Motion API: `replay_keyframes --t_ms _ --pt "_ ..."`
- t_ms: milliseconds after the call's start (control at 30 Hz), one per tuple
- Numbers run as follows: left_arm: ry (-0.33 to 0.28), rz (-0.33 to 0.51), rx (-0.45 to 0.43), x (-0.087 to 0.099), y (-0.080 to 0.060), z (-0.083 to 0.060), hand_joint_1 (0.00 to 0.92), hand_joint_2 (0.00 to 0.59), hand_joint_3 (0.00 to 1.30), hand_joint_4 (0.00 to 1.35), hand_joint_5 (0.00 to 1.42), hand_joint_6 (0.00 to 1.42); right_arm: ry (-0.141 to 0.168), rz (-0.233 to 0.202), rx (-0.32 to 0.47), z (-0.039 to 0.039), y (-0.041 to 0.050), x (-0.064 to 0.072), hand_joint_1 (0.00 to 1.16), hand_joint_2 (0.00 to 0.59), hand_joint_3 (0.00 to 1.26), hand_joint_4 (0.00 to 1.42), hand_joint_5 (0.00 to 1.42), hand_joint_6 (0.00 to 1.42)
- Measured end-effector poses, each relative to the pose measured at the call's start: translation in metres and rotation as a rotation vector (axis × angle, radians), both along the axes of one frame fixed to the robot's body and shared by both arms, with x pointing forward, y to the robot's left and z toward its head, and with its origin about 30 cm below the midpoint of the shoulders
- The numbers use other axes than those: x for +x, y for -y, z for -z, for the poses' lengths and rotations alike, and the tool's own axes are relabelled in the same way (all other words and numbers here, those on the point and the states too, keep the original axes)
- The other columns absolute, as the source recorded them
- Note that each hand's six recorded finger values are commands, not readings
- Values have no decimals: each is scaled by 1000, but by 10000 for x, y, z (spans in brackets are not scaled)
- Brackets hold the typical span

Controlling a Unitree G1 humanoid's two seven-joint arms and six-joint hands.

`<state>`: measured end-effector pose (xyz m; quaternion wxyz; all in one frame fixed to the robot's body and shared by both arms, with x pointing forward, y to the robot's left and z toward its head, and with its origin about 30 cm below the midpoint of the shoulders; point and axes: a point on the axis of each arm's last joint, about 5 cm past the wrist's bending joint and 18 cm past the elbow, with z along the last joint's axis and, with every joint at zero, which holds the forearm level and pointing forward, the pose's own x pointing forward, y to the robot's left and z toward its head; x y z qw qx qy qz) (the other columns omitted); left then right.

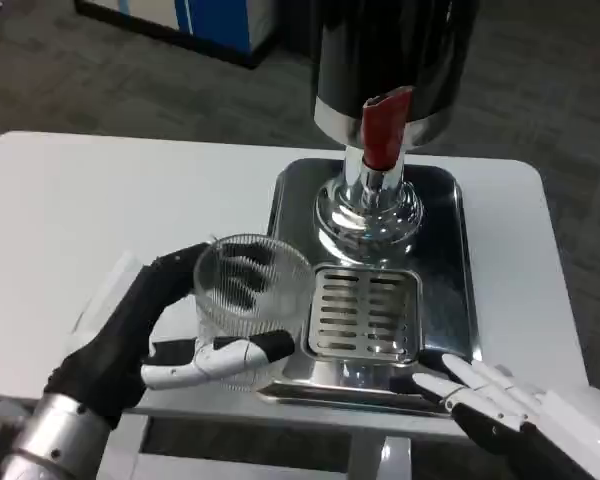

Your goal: Grasp the cup under the faucet to collect the drink, then remove the cup.

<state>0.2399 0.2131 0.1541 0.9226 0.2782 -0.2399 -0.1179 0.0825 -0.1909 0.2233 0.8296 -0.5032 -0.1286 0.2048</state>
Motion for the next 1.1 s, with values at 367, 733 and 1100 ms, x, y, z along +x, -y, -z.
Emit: replay_keyframes --t_ms 367,733,1100 --pt "3 -20 37 310 144 46 613 110 565 496 569 544 -4 14 15 6 3 0 500 459 134 19 0 0" --pt "30 16 99 510 344 -71 535 105 549 494 545 529 -21 27 17 18 7 -8 500 459 134 19 0 0" --pt "-36 36 185 547 476 -179 344 120 507 429 444 484 -30 34 23 28 7 -15 500 459 134 20 0 0"
